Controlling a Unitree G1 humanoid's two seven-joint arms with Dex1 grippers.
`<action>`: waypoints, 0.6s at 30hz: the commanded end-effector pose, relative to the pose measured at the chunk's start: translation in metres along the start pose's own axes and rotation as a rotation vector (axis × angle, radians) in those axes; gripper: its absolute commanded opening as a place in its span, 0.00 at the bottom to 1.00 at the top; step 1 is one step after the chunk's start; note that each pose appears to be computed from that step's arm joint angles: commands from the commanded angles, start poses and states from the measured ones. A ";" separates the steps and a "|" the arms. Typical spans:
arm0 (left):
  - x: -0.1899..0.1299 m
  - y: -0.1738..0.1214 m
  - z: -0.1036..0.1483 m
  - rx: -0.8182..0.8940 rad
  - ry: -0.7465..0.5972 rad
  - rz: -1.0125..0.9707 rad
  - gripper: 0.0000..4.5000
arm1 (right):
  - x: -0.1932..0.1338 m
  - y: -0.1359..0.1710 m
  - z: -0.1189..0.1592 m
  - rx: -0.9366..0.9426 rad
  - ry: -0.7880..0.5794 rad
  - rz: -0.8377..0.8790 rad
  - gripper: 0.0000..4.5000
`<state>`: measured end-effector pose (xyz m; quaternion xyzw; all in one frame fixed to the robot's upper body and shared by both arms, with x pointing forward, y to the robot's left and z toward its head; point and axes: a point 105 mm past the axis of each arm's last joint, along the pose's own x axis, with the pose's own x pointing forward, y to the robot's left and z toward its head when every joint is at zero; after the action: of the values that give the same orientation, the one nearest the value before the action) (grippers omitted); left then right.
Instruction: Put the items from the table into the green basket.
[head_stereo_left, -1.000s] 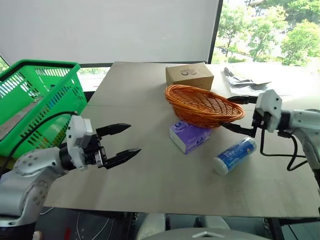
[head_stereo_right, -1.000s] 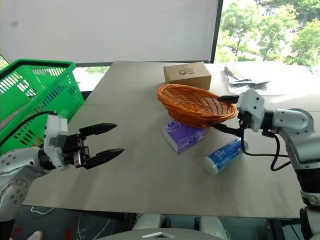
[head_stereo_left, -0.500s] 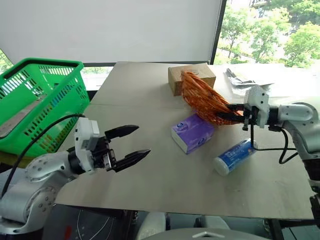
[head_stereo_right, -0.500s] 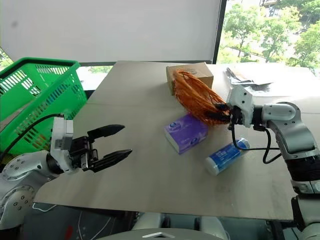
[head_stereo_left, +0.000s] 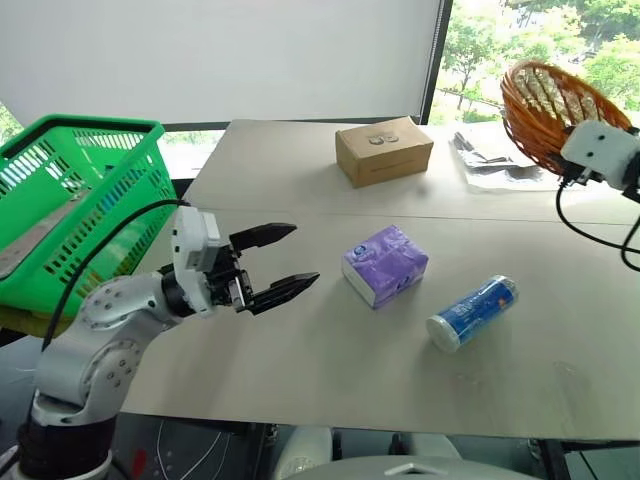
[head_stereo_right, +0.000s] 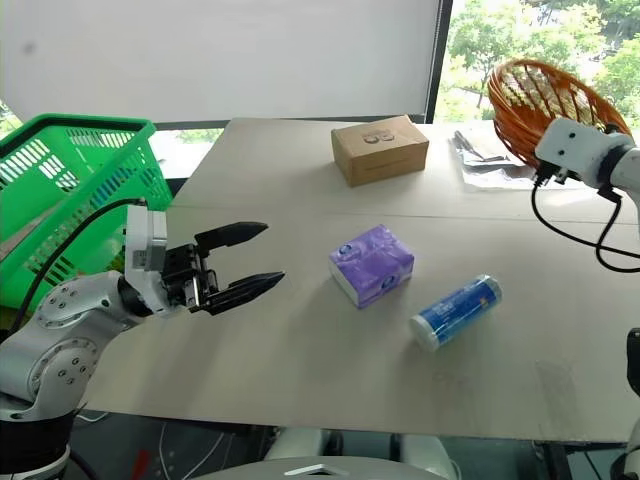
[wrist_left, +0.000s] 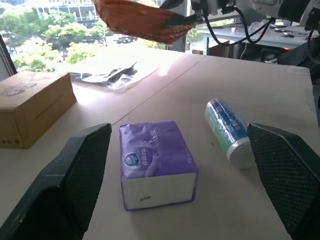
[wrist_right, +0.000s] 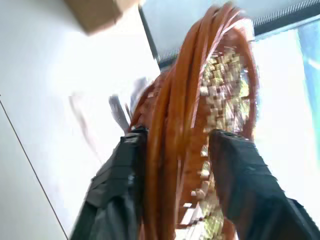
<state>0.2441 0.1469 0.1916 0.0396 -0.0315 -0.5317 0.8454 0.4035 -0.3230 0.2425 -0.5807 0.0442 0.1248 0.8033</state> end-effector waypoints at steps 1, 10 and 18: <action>0.007 0.001 0.002 0.019 -0.002 -0.001 1.00 | -0.006 -0.015 0.008 0.040 -0.076 -0.042 0.88; 0.048 0.025 -0.045 -0.050 0.148 0.245 1.00 | -0.076 0.077 0.089 0.730 -0.537 0.553 0.99; 0.094 0.057 -0.082 -0.170 0.258 0.366 1.00 | -0.145 0.127 0.111 0.882 -0.503 0.807 0.99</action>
<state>0.3324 0.0882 0.1110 0.0266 0.1206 -0.3842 0.9149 0.2313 -0.2079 0.1749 -0.0777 0.1386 0.5083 0.8464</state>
